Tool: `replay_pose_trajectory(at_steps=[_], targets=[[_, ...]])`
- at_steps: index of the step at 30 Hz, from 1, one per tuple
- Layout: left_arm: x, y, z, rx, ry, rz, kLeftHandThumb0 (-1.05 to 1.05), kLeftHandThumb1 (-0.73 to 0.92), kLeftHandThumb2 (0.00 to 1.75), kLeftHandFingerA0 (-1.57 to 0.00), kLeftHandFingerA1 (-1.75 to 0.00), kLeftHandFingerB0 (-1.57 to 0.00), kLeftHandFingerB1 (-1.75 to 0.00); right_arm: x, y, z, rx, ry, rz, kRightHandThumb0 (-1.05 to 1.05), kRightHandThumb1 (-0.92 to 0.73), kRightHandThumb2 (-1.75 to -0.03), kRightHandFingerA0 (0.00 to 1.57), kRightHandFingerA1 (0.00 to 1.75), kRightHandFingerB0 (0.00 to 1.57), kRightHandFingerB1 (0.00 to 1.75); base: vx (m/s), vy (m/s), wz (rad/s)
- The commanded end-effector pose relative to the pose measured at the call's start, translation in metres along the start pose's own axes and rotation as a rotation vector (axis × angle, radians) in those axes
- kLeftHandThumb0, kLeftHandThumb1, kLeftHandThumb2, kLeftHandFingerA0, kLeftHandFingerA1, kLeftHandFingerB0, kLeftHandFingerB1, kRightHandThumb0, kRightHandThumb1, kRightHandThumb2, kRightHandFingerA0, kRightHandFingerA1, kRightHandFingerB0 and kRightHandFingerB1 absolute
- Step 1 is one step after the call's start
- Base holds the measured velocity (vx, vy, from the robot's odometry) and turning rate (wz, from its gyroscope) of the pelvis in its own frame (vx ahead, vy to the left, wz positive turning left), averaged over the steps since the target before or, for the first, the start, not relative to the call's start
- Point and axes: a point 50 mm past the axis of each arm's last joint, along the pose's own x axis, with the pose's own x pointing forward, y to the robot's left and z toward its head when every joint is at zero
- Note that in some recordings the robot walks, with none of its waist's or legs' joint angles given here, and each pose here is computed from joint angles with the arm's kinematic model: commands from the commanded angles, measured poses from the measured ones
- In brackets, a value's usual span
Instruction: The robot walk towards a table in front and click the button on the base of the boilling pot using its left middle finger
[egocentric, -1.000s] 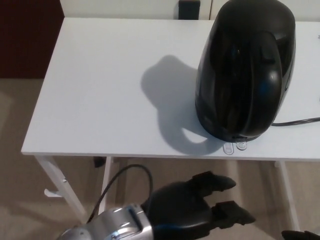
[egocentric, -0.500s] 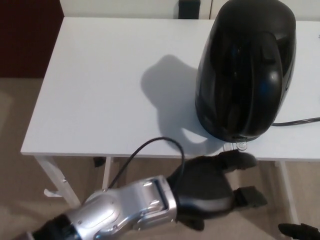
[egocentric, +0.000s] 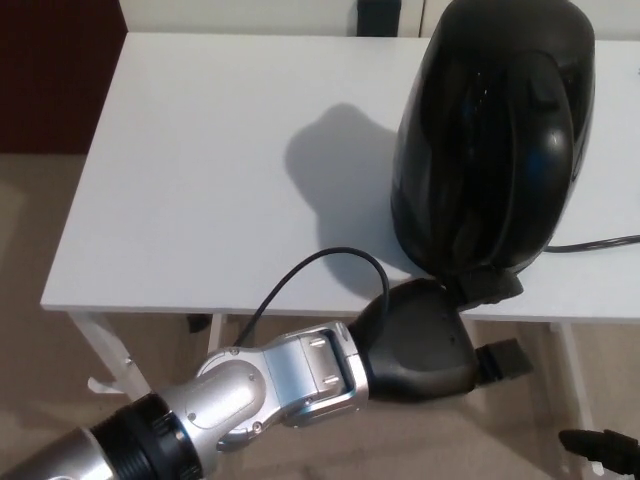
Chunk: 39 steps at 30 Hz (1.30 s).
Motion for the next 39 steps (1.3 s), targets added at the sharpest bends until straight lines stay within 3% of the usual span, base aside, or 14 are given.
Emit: replay_pose_trajectory(at_steps=[1, 2, 15, 16, 17, 18, 23, 24, 25, 27, 28, 33, 34, 39], targets=[[0.000, 0.001, -0.009, 0.027, 0.062, 0.018, -0.28, 0.19, 0.81, -0.05, -0.50, -0.05, -0.50, -0.001, -0.004, -0.001, -0.008, 0.031, -0.012, -0.21, -0.54, -0.56, 0.59, 0.40, 0.35, 0.34, 0.00, 0.000, 0.00], [-0.001, 0.000, -0.010, 0.029, 0.063, 0.014, -0.54, 0.41, 0.54, -0.21, -0.29, -0.18, -0.28, 0.000, -0.004, -0.001, -0.009, 0.033, -0.014, -0.21, -0.54, -0.56, 0.60, 0.40, 0.35, 0.34, 0.00, 0.000, 0.00], [-0.007, -0.011, -0.011, 0.003, 0.075, -0.028, -0.55, 0.51, 0.56, -0.17, -0.27, -0.18, -0.28, 0.001, -0.005, 0.006, -0.018, 0.003, -0.005, -0.23, -0.54, -0.56, 0.59, 0.40, 0.39, 0.34, 0.00, 0.000, 0.00], [-0.008, -0.014, -0.010, -0.006, 0.078, -0.042, -0.32, 0.31, 0.89, 0.00, -0.48, 0.00, -0.48, 0.001, -0.005, 0.006, -0.006, 0.000, -0.005, -0.21, -0.54, -0.56, 0.59, 0.41, 0.39, 0.34, 0.00, 0.000, 0.00], [-0.008, -0.014, -0.010, -0.010, 0.079, -0.048, -0.32, 0.31, 0.89, 0.00, -0.48, 0.00, -0.48, 0.001, -0.005, 0.006, -0.002, -0.001, -0.005, -0.21, -0.54, -0.56, 0.59, 0.41, 0.39, 0.34, 0.00, 0.000, 0.00], [-0.009, -0.015, -0.009, -0.011, 0.080, -0.045, -0.58, 0.52, 0.57, -0.18, -0.27, -0.19, -0.28, 0.002, -0.005, 0.006, 0.001, -0.004, -0.005, -0.21, -0.54, -0.56, 0.59, 0.41, 0.39, 0.34, 0.00, 0.000, 0.00], [-0.012, -0.021, -0.007, -0.013, 0.085, -0.062, -0.56, 0.53, 0.57, -0.18, -0.27, -0.18, -0.28, 0.003, -0.006, 0.008, 0.003, -0.003, 0.001, -0.20, -0.55, -0.57, 0.58, 0.41, 0.38, 0.34, 0.00, 0.000, 0.00], [-0.013, -0.022, -0.006, -0.024, 0.092, -0.084, -0.33, 0.41, 0.95, 0.00, -0.48, 0.00, -0.48, 0.003, -0.006, 0.009, -0.001, -0.003, 0.005, -0.21, -0.55, -0.57, 0.56, 0.41, 0.37, 0.34, 0.00, 0.000, 0.00], [-0.013, -0.024, -0.005, -0.029, 0.094, -0.090, -0.56, 0.59, 0.59, -0.16, -0.27, -0.18, -0.28, 0.003, -0.006, 0.009, -0.003, -0.005, 0.006, -0.21, -0.55, -0.57, 0.57, 0.41, 0.37, 0.34, 0.00, 0.000, 0.00], [-0.014, -0.026, -0.005, -0.027, 0.094, -0.085, -0.55, 0.59, 0.59, -0.16, -0.27, -0.18, -0.28, 0.004, -0.007, 0.010, -0.002, -0.006, 0.005, -0.21, -0.56, -0.57, 0.58, 0.42, 0.37, 0.34, 0.00, 0.000, 0.00], [-0.015, -0.028, -0.005, -0.026, 0.094, -0.090, -0.31, 0.43, 0.96, 0.00, -0.48, 0.00, -0.48, 0.004, -0.007, 0.011, -0.007, -0.009, 0.007, -0.23, -0.56, -0.57, 0.57, 0.42, 0.37, 0.34, 0.00, 0.000, 0.00], [-0.017, -0.031, -0.005, -0.042, 0.093, -0.089, -0.47, 0.55, 0.58, -0.18, -0.28, -0.19, -0.28, 0.005, -0.008, 0.014, -0.025, -0.015, 0.011, -0.24, -0.55, -0.57, 0.57, 0.41, 0.37, 0.34, 0.00, 0.000, 0.00], [-0.017, -0.031, -0.005, -0.043, 0.093, -0.083, -0.28, 0.41, 0.94, -0.06, -0.50, -0.06, -0.49, 0.005, -0.009, 0.014, -0.028, -0.017, 0.009, -0.26, -0.55, -0.57, 0.57, 0.44, 0.37, 0.35, 0.00, 0.000, 0.00], [-0.016, -0.032, -0.006, -0.047, 0.094, -0.085, -0.52, 0.54, 0.69, -0.16, -0.34, -0.15, -0.34, 0.007, -0.009, 0.018, -0.016, -0.024, 0.003, -0.24, -0.54, -0.56, 0.57, 0.44, 0.36, 0.34, 0.00, 0.000, 0.00]])
